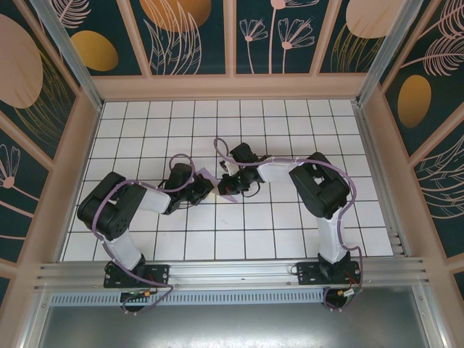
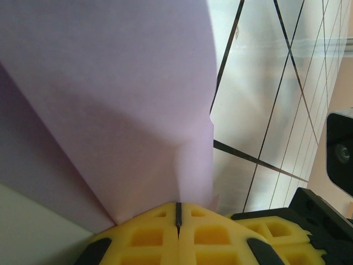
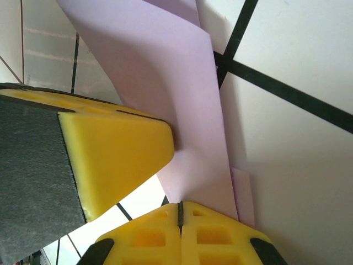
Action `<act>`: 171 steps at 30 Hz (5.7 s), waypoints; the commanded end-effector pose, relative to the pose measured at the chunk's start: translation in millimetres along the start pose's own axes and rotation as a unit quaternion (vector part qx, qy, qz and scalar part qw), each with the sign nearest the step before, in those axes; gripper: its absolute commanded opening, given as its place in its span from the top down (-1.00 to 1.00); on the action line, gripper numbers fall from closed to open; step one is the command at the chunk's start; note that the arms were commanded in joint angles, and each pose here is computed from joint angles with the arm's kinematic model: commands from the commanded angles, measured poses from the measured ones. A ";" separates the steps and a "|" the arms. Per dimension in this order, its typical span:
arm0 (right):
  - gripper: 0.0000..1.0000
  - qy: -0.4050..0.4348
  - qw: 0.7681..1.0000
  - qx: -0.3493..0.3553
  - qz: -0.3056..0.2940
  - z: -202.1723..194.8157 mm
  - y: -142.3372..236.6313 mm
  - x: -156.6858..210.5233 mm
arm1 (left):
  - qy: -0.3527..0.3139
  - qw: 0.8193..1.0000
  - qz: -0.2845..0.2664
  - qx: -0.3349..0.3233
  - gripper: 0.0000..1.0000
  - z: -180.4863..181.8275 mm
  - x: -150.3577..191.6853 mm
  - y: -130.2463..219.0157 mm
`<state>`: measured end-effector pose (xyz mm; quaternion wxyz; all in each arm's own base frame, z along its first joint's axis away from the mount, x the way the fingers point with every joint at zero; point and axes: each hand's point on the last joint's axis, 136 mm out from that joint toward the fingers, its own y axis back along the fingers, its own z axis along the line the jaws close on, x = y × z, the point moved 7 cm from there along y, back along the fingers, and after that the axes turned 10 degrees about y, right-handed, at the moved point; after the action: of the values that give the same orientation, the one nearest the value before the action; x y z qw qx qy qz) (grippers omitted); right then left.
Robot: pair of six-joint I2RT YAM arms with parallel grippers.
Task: Fold a paper plane with a square sheet of paper (pick it up from the middle)
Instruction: Fold the wing for the fifth time at the center of the table.
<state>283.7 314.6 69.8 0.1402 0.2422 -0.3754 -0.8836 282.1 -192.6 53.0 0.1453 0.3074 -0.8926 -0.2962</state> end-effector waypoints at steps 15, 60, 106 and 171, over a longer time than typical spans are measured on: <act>0.96 -0.017 0.997 0.039 0.065 -13.6 22.3 47.4 | 0.016 0.985 -0.035 -0.168 1.00 72.5 -1.8 -6.8; 0.93 0.018 0.999 0.016 0.041 10.2 12.9 -0.4 | 0.013 0.985 -0.027 -0.169 1.00 73.0 -0.8 -8.2; 1.00 0.007 1.000 0.018 0.004 10.5 57.8 33.6 | -0.006 0.984 -0.029 -0.178 1.00 68.1 -3.3 -8.8; 1.00 -0.030 0.986 0.120 0.113 -59.0 -11.9 69.2 | -0.099 0.976 -0.168 -0.102 0.81 23.1 -75.0 21.4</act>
<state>282.0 297.2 66.1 0.1517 0.2600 -0.3933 -0.8687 321.1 -158.4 61.1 0.0179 0.3530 -0.8594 -0.3695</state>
